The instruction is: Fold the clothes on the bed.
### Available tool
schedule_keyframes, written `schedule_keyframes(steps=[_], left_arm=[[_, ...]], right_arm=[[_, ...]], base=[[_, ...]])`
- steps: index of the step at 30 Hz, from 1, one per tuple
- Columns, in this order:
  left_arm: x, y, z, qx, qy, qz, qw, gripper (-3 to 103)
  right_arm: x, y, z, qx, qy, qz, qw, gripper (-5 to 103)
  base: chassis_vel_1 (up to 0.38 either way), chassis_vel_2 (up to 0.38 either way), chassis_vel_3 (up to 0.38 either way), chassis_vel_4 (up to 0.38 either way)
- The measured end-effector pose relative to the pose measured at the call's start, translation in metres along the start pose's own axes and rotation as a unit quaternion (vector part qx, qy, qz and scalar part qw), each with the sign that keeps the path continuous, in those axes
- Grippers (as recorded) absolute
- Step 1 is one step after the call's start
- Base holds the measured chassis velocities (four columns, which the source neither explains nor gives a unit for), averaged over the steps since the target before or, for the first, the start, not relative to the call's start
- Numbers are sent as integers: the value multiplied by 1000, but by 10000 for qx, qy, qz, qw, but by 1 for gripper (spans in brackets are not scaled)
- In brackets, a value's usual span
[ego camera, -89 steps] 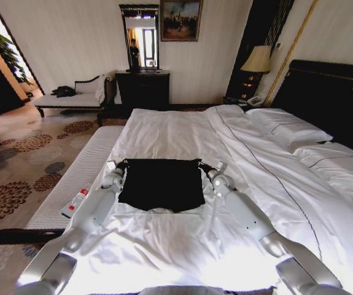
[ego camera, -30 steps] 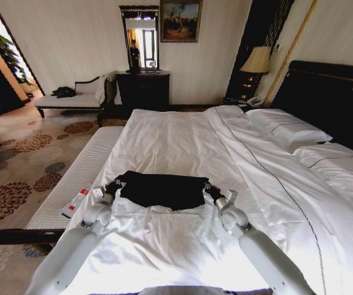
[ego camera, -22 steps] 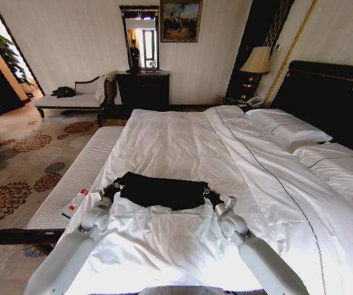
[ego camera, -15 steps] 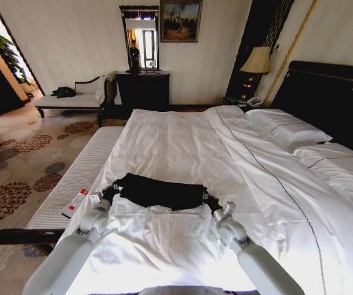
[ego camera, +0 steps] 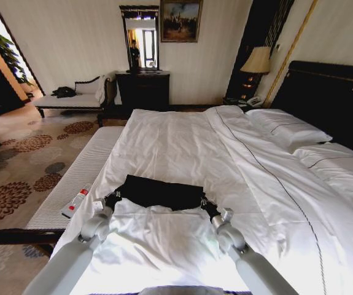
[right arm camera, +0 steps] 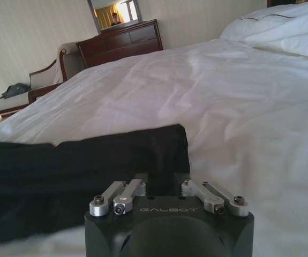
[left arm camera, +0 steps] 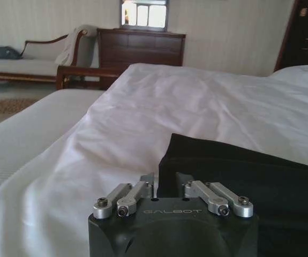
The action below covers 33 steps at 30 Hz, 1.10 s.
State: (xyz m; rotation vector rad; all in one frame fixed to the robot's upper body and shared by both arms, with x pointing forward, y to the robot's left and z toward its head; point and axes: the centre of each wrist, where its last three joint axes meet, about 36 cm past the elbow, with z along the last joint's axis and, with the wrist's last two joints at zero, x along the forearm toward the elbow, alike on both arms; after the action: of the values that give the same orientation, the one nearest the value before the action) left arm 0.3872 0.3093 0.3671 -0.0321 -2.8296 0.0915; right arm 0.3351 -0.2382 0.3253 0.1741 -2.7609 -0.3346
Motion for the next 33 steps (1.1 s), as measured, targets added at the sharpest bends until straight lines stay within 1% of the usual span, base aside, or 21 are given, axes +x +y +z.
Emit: schedule_keyframes(steps=[1, 2, 4, 5, 6, 8, 9, 10, 11, 12, 14, 15, 17, 18, 19, 21, 25, 27, 29, 30, 33], left_arm=[[10, 1, 0, -38, -16, 42, 10000, 32], [19, 2, 0, -33, -20, 71, 10000, 32], [38, 4, 2, 12, -20, 108, 9999, 43], [38, 4, 2, 12, -20, 108, 9999, 43], [46, 6, 3, -9, -32, 103, 9999, 48], [56, 8, 4, -75, -90, 66, 9999, 59], [60, 7, 5, -73, -115, 51, 9999, 59], [60, 7, 5, -73, -115, 51, 9999, 59], [66, 4, 5, -33, -134, 51, 9999, 65], [72, 0, 6, 24, -134, 61, 9999, 70], [94, -12, 15, 77, -92, 121, 9999, 81], [94, -12, 15, 77, -92, 121, 9999, 81], [116, -18, 28, -63, -75, 157, 9998, 92], [125, -18, 34, -160, -91, 144, 9997, 92], [125, -18, 34, -160, -91, 144, 9997, 92], [135, -16, 40, -344, -176, 74, 9992, 97], [127, -14, 30, -398, -409, 17, 9984, 100], [108, -14, 11, -366, -638, 12, 9973, 100], [85, -16, -12, -269, -757, 59, 9967, 100], [85, -16, -12, -269, -757, 59, 9967, 100], [48, -13, -38, -234, -725, 226, 9968, 100]], right_arm=[[10, 1, 1, 12, -24, -6, 10000, 30], [21, 3, 1, -6, -59, -15, 10000, 36], [43, 9, 4, -40, -99, -35, 9999, 46], [43, 9, 4, -40, -99, -35, 9999, 46], [48, 10, 3, 36, -153, -45, 9999, 46], [47, 7, -4, 272, -286, -83, 9992, 57], [43, 5, -9, 378, -360, -102, 9986, 62], [43, 5, -9, 378, -360, -102, 9986, 62], [37, 1, -18, 489, -460, -127, 9977, 68], [33, -2, -24, 547, -517, -141, 9971, 68], [25, -10, -35, 699, -583, -155, 9957, 79], [25, -10, -35, 699, -583, -155, 9957, 79], [15, -23, -44, 1017, -680, -187, 9923, 90], [11, -28, -48, 1165, -730, -224, 9903, 95], [11, -28, -48, 1165, -730, -224, 9903, 95], [0, -39, -61, 1472, -849, -316, 9850, 98], [-20, -48, -87, 1652, -1042, -377, 9800, 100], [-32, -53, -102, 1790, -1149, -397, 9763, 100], [-43, -63, -114, 2113, -1207, -429, 9690, 100], [-43, -63, -114, 2113, -1207, -429, 9690, 100], [-53, -78, -118, 2511, -1182, -487, 9595, 100]], base=[[0, 0, 0, 0], [0, 0, 0, 0], [0, 0, 0, 0], [0, 0, 0, 0], [0, 0, 0, 0], [0, 0, 0, 0], [0, 0, 0, 0], [0, 0, 0, 0], [0, 0, 0, 0], [0, 0, 0, 0], [0, 0, 0, 0], [0, 0, 0, 0], [0, 0, 0, 0], [0, 0, 0, 0], [0, 0, 0, 0], [0, 0, 0, 0], [0, 0, 0, 0], [0, 0, 0, 0], [0, 0, 0, 0], [0, 0, 0, 0], [0, 0, 0, 0]])
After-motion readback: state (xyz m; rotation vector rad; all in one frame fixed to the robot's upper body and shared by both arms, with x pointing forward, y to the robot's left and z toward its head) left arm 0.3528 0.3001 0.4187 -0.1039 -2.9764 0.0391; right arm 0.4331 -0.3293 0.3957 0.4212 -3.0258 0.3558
